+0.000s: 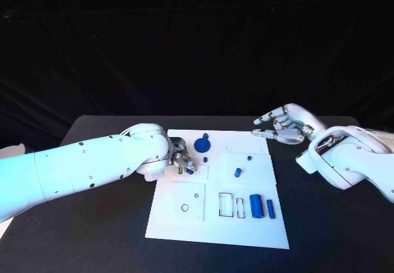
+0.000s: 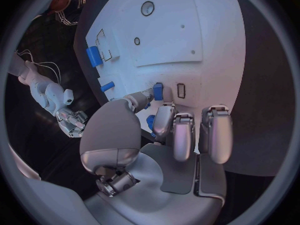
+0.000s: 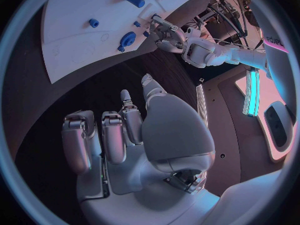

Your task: Assemble the parts on the task board

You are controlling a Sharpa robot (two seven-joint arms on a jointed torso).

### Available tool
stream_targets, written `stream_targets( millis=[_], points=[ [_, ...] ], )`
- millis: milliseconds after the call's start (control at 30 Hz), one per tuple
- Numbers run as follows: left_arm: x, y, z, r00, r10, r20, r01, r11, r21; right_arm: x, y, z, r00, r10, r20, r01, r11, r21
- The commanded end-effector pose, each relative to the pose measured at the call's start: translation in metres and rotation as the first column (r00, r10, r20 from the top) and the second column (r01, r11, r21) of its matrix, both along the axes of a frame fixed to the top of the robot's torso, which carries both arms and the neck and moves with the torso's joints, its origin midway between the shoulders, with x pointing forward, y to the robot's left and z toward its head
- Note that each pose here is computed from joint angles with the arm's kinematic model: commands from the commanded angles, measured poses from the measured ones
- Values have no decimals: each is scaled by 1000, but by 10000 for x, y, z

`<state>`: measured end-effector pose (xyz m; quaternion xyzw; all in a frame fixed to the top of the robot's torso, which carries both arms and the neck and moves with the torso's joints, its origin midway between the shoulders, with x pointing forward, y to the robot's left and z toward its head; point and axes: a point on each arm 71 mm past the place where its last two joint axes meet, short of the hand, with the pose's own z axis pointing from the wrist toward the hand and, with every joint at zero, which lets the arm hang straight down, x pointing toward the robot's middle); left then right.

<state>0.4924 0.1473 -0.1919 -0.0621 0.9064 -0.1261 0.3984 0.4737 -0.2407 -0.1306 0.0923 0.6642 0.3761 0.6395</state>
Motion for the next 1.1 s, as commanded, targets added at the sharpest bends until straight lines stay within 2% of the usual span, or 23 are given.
stream_targets(
  millis=[33, 433, 1100],
  points=[
    [-48, 25, -86, 996, 46, -72, -39, 995, 88, -15, 32, 0, 1000, 18, 2, -18, 1000, -8],
    [-7, 16, -97, 996, 59, -70, -53, 994, 95, -23, 52, 4, 1000, 25, 4, -24, 1000, -6],
    [27, 66, -106, 995, 73, -66, -65, 992, 109, -24, 41, 5, 1000, 18, 5, -18, 1000, -6]
  ],
)
